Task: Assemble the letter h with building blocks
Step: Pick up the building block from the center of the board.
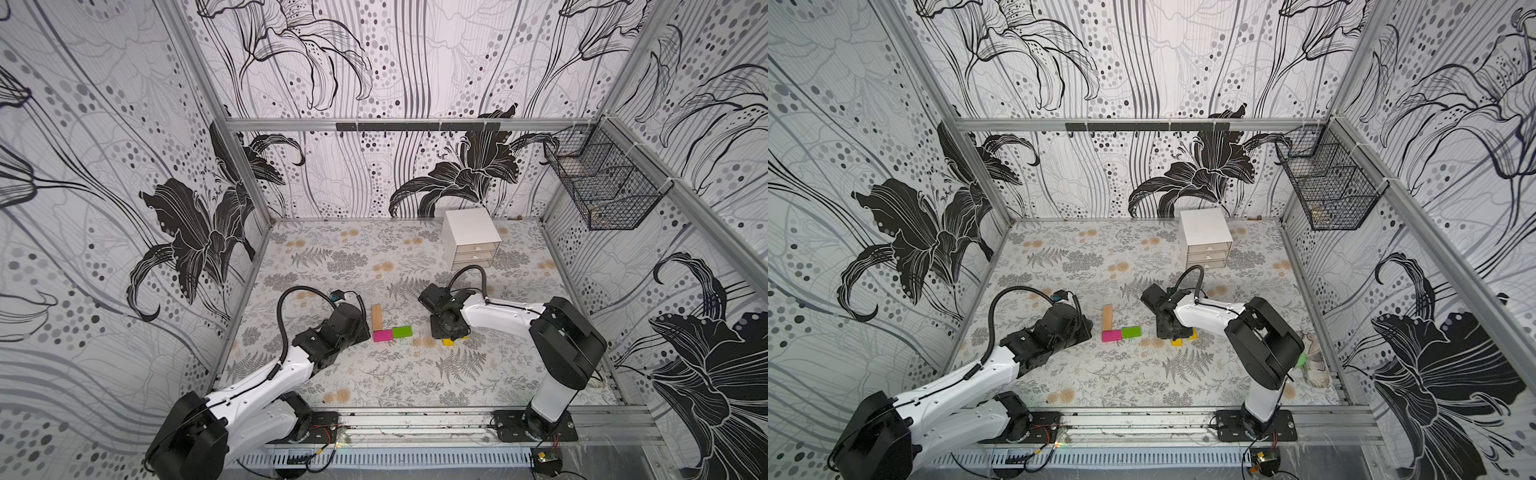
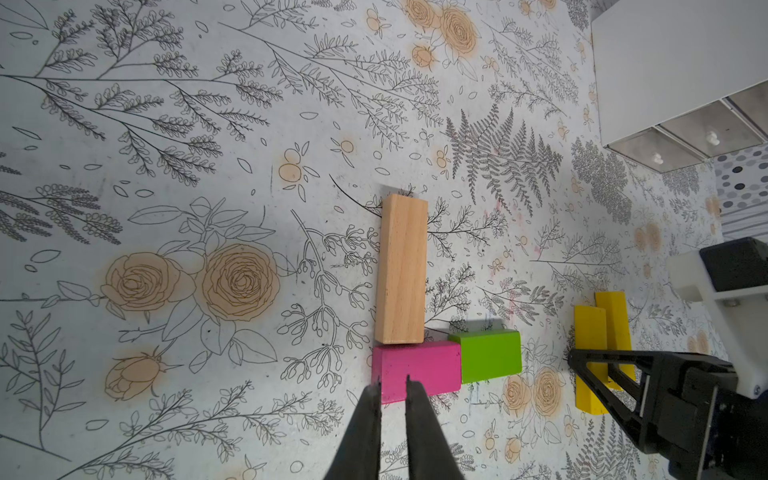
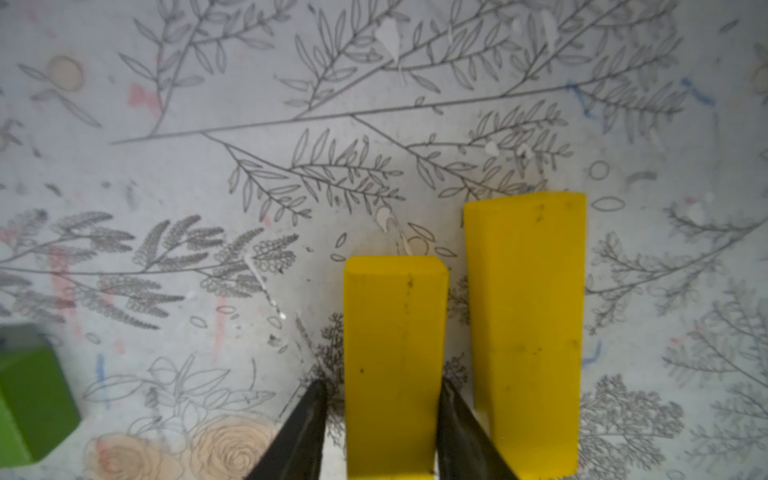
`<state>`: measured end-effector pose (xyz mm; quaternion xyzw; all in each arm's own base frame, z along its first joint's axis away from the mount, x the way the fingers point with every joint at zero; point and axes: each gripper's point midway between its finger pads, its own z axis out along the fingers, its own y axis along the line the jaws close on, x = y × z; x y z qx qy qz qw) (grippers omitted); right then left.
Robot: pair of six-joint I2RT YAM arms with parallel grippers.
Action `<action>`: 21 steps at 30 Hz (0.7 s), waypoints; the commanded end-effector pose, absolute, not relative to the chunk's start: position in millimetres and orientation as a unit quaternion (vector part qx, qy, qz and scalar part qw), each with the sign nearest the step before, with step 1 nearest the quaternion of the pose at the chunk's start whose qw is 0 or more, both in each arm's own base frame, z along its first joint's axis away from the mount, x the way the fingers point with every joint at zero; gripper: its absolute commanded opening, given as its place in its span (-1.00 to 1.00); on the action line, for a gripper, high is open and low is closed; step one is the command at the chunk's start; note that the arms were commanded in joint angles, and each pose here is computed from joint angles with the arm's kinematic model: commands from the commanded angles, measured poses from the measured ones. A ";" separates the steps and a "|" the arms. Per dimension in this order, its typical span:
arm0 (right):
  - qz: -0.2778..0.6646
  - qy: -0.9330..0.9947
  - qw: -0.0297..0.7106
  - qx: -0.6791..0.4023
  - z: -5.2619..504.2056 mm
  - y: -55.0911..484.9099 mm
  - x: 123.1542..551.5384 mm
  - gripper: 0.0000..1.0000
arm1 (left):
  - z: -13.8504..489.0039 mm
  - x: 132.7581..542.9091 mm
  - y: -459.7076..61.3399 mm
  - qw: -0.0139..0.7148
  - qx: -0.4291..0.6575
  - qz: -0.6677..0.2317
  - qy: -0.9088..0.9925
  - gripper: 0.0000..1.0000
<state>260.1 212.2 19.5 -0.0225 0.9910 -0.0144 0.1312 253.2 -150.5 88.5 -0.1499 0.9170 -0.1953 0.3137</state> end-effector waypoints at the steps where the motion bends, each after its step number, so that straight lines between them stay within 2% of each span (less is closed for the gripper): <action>1: -0.033 0.992 0.121 -0.018 10.8 208.0 257.3 -0.24 | 86.1 253.3 -161.2 0.310 -0.136 -0.218 0.915 -0.68; 7: -0.022 0.991 0.131 -0.013 18.7 207.8 256.9 -0.46 | 66.4 233.1 -184.5 0.253 -0.112 -0.272 0.922 -0.80; 15: -0.010 0.990 0.143 -0.010 31.9 211.8 257.9 -0.48 | 44.3 206.0 -213.1 0.208 -0.071 -0.284 0.933 -0.83; 21: -0.010 0.989 0.149 -0.009 38.7 211.2 257.6 -0.48 | 30.3 209.9 -207.0 0.206 -0.093 -0.245 0.943 -0.83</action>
